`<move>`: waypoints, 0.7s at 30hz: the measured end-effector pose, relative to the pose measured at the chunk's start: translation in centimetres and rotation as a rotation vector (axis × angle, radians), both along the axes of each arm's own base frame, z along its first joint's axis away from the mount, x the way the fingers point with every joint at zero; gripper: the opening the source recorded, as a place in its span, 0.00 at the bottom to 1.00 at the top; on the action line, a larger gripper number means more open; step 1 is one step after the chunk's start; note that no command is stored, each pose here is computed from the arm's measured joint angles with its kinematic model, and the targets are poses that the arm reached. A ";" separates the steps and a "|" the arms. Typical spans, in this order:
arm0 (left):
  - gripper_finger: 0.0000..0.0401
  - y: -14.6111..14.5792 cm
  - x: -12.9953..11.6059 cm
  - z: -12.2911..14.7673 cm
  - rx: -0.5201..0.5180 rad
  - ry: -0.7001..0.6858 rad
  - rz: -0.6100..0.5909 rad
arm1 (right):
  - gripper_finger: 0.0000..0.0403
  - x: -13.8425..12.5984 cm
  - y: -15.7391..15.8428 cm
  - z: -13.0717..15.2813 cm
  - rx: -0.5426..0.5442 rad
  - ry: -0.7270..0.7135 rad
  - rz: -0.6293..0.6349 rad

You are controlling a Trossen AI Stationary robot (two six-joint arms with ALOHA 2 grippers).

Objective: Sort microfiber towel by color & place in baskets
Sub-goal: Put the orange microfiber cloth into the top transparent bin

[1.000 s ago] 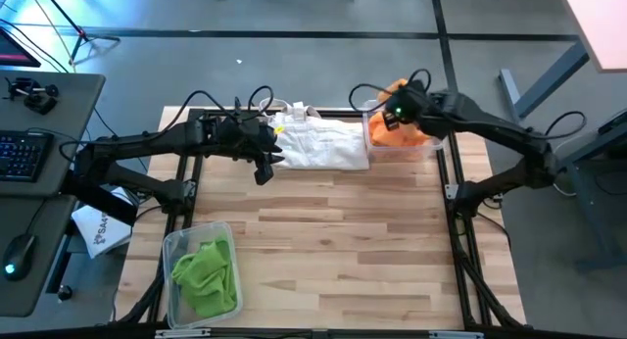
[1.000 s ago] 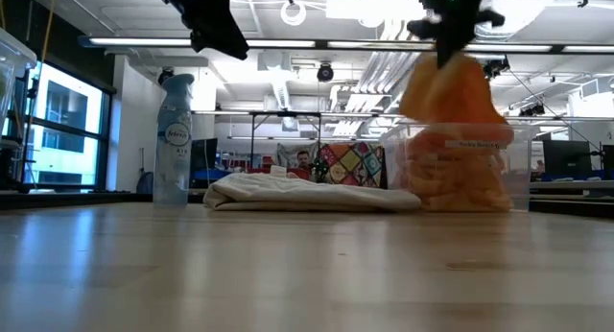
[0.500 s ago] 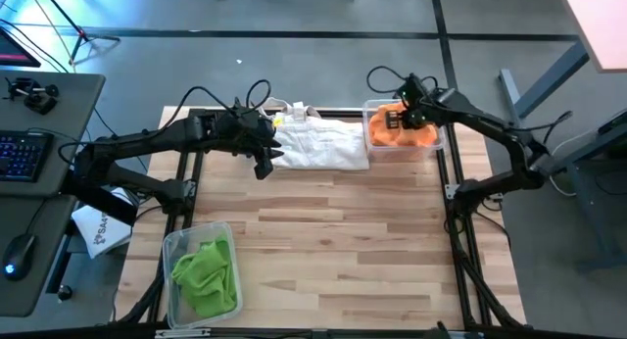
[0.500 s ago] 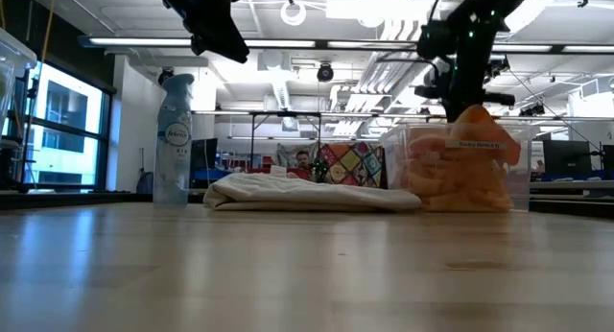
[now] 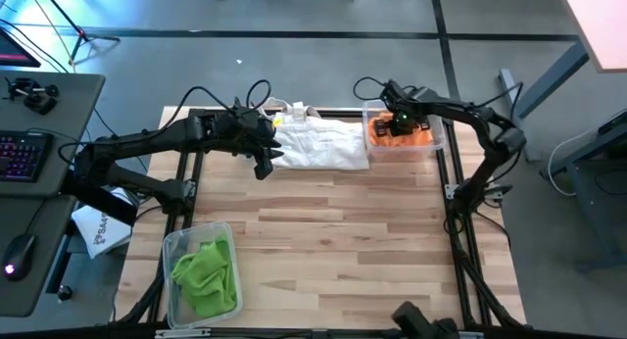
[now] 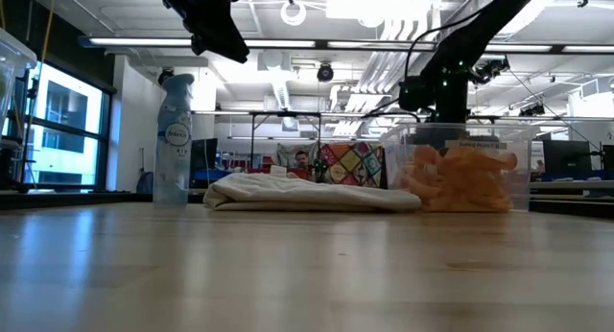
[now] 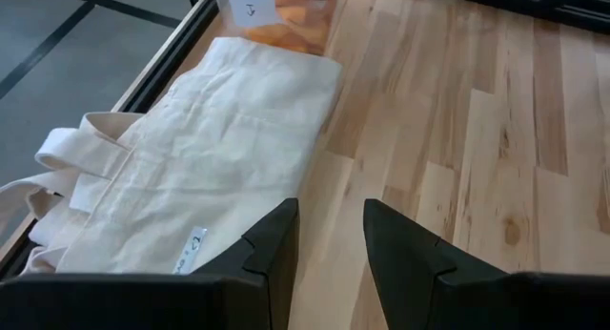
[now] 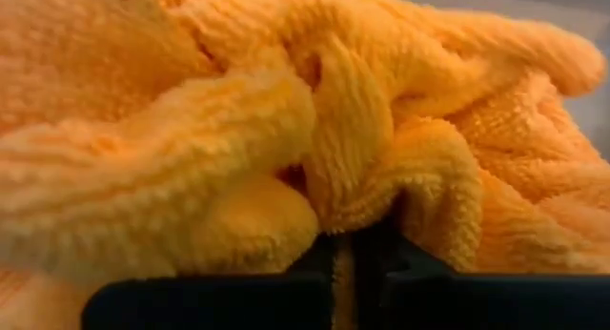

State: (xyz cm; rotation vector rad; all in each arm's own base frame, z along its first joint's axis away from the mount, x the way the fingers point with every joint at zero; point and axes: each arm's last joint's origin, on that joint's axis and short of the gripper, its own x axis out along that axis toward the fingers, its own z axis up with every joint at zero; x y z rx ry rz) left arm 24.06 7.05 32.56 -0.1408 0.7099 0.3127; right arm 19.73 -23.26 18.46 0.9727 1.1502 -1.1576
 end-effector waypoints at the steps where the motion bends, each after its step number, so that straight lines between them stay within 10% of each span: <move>1: 0.28 0.0 0.0 0.0 0.000 0.000 0.000 | 0.00 0.1 -0.2 -0.5 0.010 0.003 0.010; 10: 0.28 0.0 0.0 0.0 -0.017 -0.005 0.015 | 0.10 0.5 -0.4 -0.8 -0.024 0.022 0.023; 21: 0.28 0.0 0.0 0.0 -0.016 -0.006 0.017 | 0.33 -0.7 1.0 7.6 -0.162 -0.099 0.020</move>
